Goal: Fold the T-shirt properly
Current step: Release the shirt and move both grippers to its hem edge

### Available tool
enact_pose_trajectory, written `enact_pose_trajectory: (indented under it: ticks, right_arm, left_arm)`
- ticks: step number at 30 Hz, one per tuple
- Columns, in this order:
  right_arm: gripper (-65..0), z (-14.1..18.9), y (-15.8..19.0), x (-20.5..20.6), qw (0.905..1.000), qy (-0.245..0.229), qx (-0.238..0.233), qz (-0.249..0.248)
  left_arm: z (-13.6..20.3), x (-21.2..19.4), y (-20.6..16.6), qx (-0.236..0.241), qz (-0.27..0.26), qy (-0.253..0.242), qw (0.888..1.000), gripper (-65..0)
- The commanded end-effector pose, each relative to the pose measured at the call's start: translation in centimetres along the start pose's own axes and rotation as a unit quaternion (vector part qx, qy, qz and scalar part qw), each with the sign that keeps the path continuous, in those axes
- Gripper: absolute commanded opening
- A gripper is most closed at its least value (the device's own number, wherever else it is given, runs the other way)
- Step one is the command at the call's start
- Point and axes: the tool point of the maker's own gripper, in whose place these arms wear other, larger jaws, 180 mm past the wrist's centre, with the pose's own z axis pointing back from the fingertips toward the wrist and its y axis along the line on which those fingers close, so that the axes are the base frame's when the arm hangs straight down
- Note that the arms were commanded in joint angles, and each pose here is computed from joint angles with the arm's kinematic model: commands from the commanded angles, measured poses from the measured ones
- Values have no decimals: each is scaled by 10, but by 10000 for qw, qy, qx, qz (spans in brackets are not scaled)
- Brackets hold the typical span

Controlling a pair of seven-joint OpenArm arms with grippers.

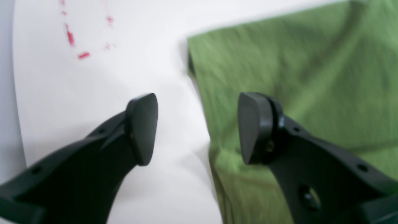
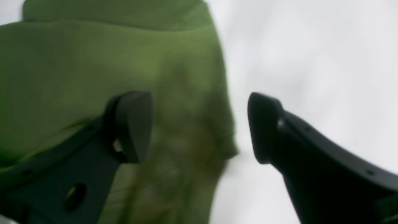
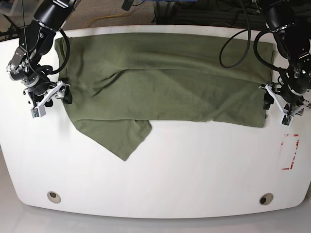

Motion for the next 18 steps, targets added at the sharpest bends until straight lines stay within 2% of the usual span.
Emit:
enact_pose_trajectory:
  ticks: [1,8,13,18]
  right_arm:
    - [-212,-12,-10,27,9998,-78,-110,134]
    - [-212,-52,-19,65,9995,-245,4,-195]
    - [-212,-81,-25,77,9998,-124,61,-171]
    - [-212,-108,-26,77,9979,-217,285,-542]
  left_arm:
    - [-3,25,14,82,69,-329,9994,-274]
    - [-24,50,16,-113,241,-474,9985,-274]
    - [-30,46,16,-183,336,-409,9984,-274]
    - [-30,46,17,-178,335,-409,9984,-274]
